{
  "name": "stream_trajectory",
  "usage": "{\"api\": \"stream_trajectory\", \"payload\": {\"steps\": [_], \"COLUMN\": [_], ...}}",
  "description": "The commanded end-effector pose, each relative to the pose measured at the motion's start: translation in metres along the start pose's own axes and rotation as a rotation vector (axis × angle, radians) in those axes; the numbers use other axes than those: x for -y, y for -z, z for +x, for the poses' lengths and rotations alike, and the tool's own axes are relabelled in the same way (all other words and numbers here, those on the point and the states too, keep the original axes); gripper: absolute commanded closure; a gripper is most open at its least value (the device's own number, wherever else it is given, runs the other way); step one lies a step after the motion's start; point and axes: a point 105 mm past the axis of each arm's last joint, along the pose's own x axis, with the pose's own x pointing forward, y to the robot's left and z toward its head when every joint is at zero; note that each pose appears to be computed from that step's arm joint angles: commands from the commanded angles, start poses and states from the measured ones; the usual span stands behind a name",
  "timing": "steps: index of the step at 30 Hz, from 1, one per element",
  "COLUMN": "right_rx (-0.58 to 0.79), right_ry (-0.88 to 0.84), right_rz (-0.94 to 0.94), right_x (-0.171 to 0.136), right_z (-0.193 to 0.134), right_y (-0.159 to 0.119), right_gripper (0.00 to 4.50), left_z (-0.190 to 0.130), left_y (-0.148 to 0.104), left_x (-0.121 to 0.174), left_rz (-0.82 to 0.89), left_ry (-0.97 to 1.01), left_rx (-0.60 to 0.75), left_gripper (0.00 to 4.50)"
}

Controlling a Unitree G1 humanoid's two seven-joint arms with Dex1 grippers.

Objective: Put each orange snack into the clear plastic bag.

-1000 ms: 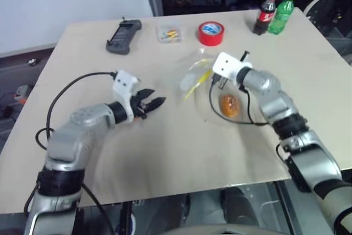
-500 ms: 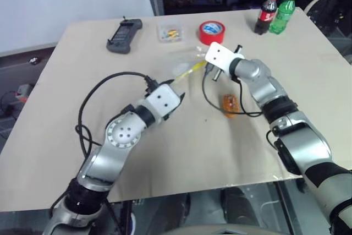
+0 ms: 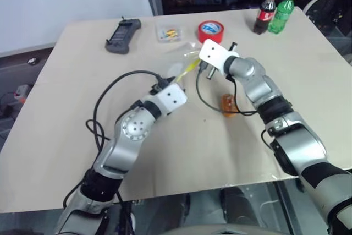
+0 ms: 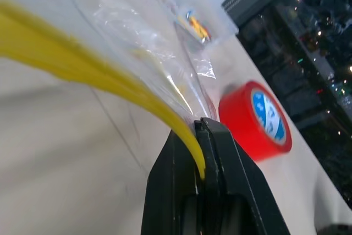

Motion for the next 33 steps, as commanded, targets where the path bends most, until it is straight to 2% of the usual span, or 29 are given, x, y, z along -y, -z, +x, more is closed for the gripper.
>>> {"api": "stream_trajectory", "payload": {"steps": [1,4,5,7,9,10,11,16,19,22,28,31,33], "right_rx": [0.048,0.044,0.042,0.038,0.034,0.032,0.031,0.005,0.000,-0.022,-0.001,0.106,0.161], "right_ry": [0.032,0.030,0.028,0.024,0.017,0.015,0.014,-0.019,-0.029,0.020,0.076,0.044,0.009], "right_rz": [-0.022,-0.023,-0.022,-0.023,-0.022,-0.023,-0.024,-0.094,-0.049,0.023,0.283,0.548,0.666], "right_x": [0.008,0.006,0.004,0.002,-0.002,-0.003,-0.004,-0.007,-0.008,-0.008,-0.005,-0.021,-0.034], "right_z": [-0.002,-0.002,-0.002,-0.002,-0.002,-0.002,-0.002,-0.009,-0.022,-0.042,-0.095,-0.092,-0.083], "right_y": [-0.018,-0.018,-0.017,-0.017,-0.016,-0.016,-0.016,-0.004,0.007,0.020,0.020,-0.005,-0.023], "right_gripper": [4.50,4.50,4.50,4.50,4.50,4.50,4.50,4.50,3.69,2.25,2.25,2.99,3.88], "left_z": [0.004,0.004,0.004,0.004,0.004,0.004,0.004,0.002,0.004,0.006,0.012,0.015,0.016], "left_y": [-0.012,-0.011,-0.011,-0.012,-0.012,-0.011,-0.011,-0.001,0.002,0.006,0.014,0.013,0.012], "left_x": [-0.012,-0.013,-0.013,-0.014,-0.013,-0.014,-0.015,-0.026,-0.029,-0.036,-0.045,-0.042,-0.039], "left_rz": [0.015,0.021,0.025,0.027,0.022,0.023,0.025,0.046,0.011,0.001,0.005,0.004,0.006], "left_ry": [-0.050,-0.056,-0.056,-0.057,-0.055,-0.057,-0.057,-0.067,-0.020,-0.010,0.022,0.029,0.038], "left_rx": [0.050,0.054,0.057,0.065,0.069,0.070,0.069,0.062,0.112,0.162,0.177,0.187,0.195], "left_gripper": [2.01,2.01,2.24,2.87,3.69,4.23,4.48,4.48,4.50,4.50,4.50,4.50,4.50]}}
